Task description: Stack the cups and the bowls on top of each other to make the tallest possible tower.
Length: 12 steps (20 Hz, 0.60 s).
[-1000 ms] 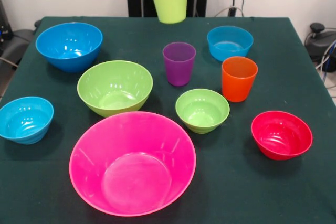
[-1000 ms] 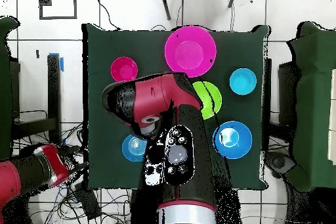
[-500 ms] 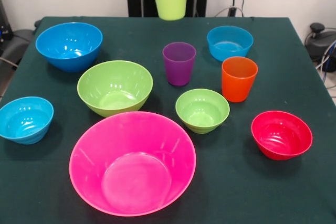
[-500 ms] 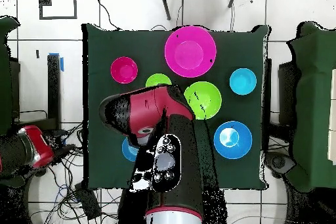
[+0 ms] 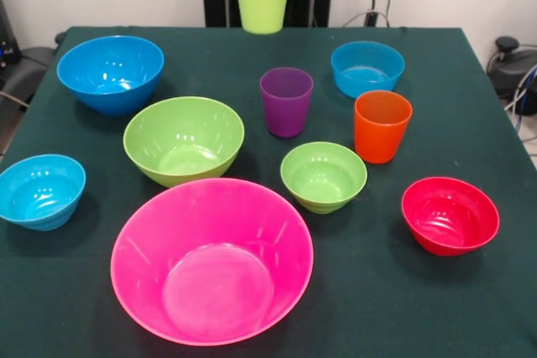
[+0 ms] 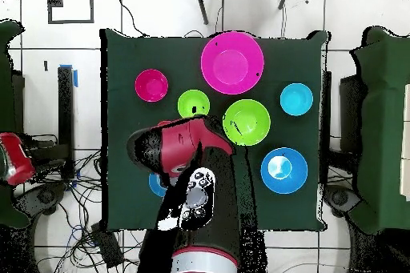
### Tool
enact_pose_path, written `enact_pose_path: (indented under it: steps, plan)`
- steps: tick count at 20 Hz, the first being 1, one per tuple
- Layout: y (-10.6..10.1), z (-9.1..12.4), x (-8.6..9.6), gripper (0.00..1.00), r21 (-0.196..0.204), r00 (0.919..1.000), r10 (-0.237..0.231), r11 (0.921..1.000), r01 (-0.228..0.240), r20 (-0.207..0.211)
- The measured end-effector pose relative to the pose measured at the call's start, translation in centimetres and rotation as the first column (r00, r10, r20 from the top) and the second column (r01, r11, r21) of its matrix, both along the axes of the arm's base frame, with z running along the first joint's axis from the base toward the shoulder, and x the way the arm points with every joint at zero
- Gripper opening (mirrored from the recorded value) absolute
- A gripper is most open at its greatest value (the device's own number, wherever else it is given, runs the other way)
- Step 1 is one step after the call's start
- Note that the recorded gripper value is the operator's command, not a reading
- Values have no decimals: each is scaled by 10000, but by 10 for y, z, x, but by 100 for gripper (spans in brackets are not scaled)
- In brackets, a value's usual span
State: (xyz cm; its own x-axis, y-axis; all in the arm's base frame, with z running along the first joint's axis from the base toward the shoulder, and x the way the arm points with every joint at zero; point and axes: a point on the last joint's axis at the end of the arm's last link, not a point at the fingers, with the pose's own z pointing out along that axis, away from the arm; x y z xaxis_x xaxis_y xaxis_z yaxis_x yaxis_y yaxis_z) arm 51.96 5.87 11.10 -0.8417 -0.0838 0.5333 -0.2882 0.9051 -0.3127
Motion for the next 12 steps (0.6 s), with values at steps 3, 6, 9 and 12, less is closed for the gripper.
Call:
enact_pose_path:
  steps: [3,6,9,12]
  plan:
    - [-1,-5,-7,0,-175,9999,-100,9998,98,-78]
    - [-1,-7,-9,0,-235,9999,-81,9997,78,-126]
    - [1,-9,-12,0,-319,9998,-13,9995,7,-203]
    - [5,-9,-14,0,-385,9997,81,9992,-90,-228]
